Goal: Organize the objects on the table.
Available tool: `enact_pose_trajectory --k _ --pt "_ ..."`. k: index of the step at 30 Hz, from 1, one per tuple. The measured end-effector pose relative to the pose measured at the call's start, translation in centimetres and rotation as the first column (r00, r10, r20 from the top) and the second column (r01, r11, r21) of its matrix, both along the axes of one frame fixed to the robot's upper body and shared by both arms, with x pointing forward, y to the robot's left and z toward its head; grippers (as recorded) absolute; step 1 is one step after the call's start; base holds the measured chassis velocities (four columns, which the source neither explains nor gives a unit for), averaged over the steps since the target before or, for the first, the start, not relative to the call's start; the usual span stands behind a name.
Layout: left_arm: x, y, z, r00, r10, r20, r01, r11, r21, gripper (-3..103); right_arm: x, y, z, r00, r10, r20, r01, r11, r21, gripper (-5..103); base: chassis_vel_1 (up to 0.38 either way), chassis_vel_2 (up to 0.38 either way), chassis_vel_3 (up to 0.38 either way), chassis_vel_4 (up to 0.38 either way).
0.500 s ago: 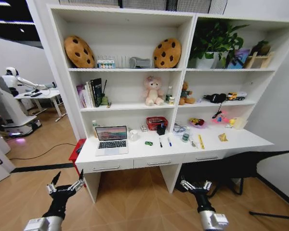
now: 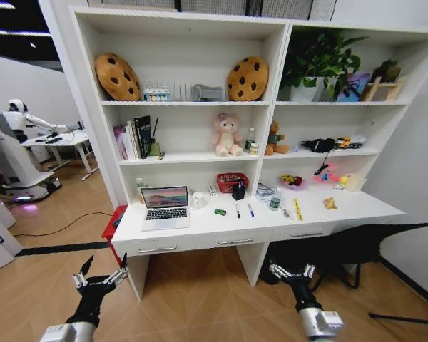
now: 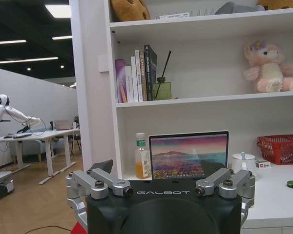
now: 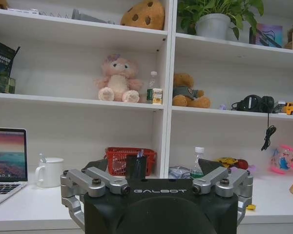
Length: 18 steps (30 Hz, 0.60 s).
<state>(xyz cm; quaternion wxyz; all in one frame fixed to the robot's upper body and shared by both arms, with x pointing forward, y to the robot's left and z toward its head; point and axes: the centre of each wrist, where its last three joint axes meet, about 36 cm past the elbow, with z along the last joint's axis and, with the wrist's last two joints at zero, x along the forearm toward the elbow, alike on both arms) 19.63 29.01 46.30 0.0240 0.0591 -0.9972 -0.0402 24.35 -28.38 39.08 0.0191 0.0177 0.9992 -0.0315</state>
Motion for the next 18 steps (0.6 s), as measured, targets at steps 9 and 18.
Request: enact_pose_trajectory --k 9,18 --pt "-0.1 -0.2 -0.3 1.000 0.000 -0.009 0.000 1.000 0.000 98 0.3 -0.5 2.1 0.997 -0.002 -0.072 0.001 1.000 -0.020 100 0.000 0.000 0.000 0.000" --pt "-0.1 -0.1 -0.4 1.000 0.000 -0.014 0.000 1.000 0.003 98 0.4 -0.3 2.1 1.000 0.020 -0.015 -0.020 1.000 0.011 100 0.000 0.000 0.000 0.000"
